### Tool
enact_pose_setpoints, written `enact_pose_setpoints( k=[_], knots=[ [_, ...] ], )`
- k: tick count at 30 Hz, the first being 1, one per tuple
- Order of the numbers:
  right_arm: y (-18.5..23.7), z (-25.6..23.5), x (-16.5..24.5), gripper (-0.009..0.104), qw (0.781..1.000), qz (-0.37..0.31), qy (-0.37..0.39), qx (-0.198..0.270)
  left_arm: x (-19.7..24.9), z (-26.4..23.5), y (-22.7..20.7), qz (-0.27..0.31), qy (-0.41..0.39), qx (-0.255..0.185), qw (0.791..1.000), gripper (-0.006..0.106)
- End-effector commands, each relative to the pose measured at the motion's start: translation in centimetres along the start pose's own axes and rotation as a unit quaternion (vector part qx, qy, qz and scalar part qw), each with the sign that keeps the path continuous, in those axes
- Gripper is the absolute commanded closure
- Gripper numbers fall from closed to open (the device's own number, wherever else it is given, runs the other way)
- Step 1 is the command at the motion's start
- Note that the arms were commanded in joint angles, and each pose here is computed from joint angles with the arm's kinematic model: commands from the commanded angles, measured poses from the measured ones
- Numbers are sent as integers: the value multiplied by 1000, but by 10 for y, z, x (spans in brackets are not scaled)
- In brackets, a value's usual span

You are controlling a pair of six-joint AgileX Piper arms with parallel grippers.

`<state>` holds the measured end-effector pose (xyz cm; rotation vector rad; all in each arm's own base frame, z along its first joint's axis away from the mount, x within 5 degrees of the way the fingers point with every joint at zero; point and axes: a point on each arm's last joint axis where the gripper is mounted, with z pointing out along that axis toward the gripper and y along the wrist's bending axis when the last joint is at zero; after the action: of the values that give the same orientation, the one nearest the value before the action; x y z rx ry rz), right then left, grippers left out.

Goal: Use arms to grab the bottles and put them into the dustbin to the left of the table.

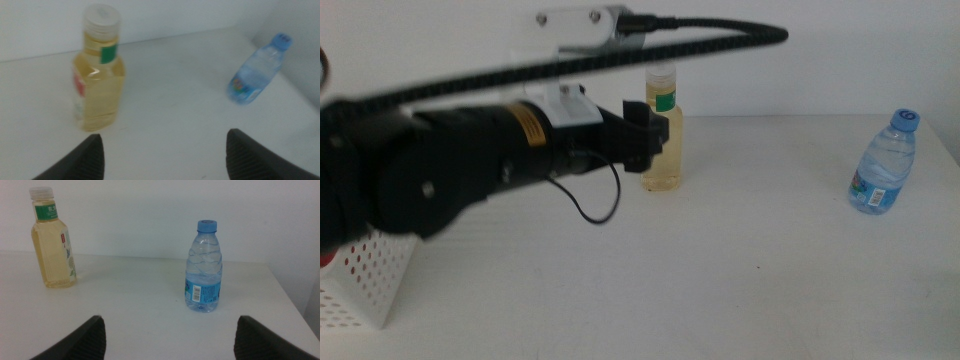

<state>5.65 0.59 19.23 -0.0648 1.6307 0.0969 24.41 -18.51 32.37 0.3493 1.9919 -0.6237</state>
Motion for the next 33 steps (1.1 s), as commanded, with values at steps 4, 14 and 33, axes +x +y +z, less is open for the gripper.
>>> enact_pose_setpoints(
  k=[4,14,33],
  knots=[
    [0,-3,-11,28,998,-7,-57,3,1,-8,-13,-48,-121,45,990,37],
    [0,-3,-11,28,998,-7,-57,3,37,6,-47,8,-194,22,981,82],
    [0,-3,-11,28,998,-7,-57,3,92,54,-41,22,-166,-112,980,90]
  ],
)
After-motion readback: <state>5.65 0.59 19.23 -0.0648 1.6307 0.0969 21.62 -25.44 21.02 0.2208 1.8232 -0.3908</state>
